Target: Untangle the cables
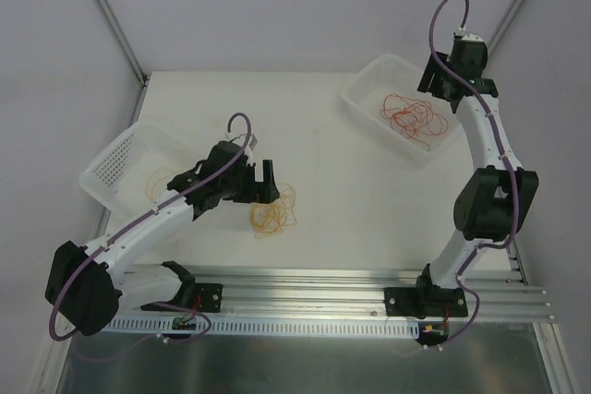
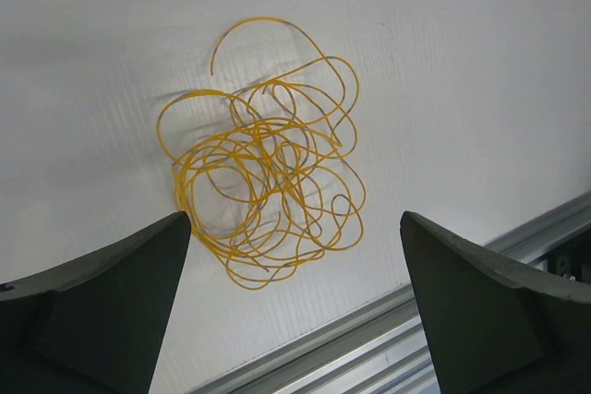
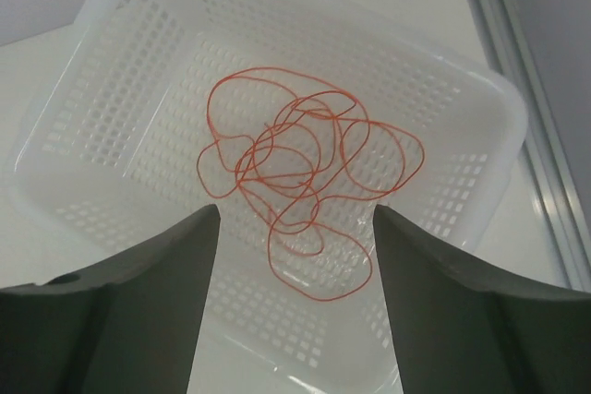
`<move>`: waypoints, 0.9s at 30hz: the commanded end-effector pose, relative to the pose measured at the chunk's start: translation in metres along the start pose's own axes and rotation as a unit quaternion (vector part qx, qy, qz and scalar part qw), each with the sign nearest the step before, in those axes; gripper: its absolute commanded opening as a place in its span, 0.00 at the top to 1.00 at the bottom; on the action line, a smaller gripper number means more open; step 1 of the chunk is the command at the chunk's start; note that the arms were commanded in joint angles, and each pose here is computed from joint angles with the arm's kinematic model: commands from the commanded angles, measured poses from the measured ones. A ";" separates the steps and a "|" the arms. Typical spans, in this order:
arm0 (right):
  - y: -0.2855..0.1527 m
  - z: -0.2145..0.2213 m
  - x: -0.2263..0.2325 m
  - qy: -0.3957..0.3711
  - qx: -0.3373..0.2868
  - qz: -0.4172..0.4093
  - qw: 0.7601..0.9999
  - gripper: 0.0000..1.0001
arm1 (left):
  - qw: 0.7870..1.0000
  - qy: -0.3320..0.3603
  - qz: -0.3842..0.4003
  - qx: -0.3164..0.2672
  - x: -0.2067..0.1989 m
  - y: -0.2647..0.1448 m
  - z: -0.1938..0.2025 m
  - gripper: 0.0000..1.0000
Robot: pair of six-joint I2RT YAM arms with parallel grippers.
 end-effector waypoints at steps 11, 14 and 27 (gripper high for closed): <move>-0.136 0.150 0.087 0.037 0.173 -0.212 0.961 0.28 | 0.999 0.011 -0.007 0.045 -0.015 0.034 -0.007 0.08; -0.155 0.199 0.102 0.018 0.226 -0.257 0.939 0.28 | 0.998 0.022 -0.015 0.051 -0.017 0.042 -0.008 0.10; -0.186 0.304 0.126 -0.014 0.305 -0.328 0.894 0.29 | 0.995 0.033 -0.075 0.057 -0.001 0.057 -0.009 0.21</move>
Point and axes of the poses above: each gripper's point midway between its finger pads, its own y axis out along the fingers, its own x axis along the line the jaws close on, z = x × y, the point moved 3 cm from there along -y, back along the fingers, and after that the axes turned 14 degrees about y, right-handed, at the moved point
